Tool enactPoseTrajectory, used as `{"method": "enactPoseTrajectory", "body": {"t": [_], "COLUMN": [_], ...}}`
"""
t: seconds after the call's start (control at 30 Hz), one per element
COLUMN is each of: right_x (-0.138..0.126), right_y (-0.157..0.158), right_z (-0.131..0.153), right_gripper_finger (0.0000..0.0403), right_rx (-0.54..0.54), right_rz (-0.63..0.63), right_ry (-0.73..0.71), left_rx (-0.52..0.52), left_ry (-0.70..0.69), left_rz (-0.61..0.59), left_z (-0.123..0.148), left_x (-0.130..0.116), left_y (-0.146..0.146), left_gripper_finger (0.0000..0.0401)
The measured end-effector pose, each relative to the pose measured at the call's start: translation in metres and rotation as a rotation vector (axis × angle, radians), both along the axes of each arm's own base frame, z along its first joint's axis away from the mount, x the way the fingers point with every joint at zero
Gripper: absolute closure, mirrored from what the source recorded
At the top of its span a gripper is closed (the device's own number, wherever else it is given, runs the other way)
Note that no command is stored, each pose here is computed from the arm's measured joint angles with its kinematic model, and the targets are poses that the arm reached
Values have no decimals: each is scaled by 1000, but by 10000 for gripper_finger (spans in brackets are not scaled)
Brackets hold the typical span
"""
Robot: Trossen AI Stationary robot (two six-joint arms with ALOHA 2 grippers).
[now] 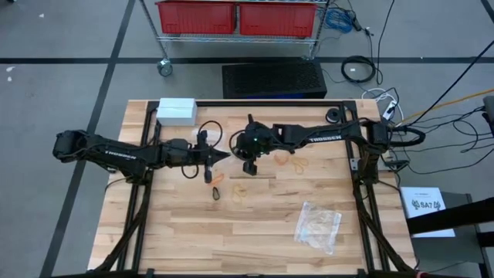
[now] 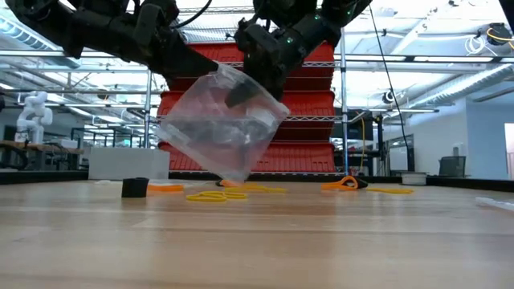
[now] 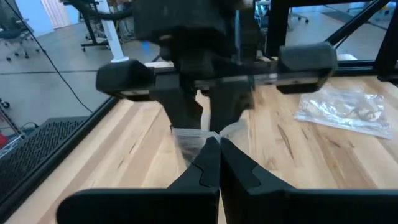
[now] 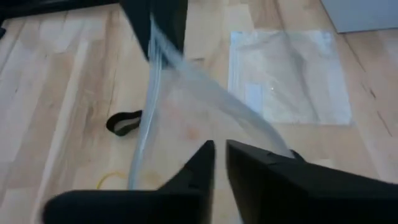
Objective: Sort rubber bands
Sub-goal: Open the top zip lock bag
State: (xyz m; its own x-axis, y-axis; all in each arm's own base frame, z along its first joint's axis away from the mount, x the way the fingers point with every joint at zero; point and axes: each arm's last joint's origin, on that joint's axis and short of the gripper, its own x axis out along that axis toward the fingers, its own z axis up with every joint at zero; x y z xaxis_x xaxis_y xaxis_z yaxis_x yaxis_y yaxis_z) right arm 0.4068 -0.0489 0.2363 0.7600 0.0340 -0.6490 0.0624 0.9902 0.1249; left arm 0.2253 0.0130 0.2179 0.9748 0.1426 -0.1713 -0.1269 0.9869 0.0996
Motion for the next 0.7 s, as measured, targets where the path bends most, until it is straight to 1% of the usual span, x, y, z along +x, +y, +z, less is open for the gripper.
{"method": "enactPoseTrajectory", "body": {"t": [0.17,0.27,0.37,0.47,0.7], "right_x": [2,3,2,-1,-17], "right_y": [1,2,2,3,5], "right_z": [2,3,5,10,27], "right_gripper_finger": [259,223,214,218,213], "right_rx": [13,10,10,10,12], "right_rz": [-4,-1,0,0,2], "right_ry": [-36,-46,-44,-46,-6], "left_rx": [1,2,4,5,6], "left_ry": [-19,-34,-52,-51,-37], "left_rz": [4,4,7,19,25], "left_z": [2,3,5,5,4], "left_x": [0,0,1,1,0], "left_y": [0,0,0,1,1], "left_gripper_finger": [400,400,400,400,400]}}
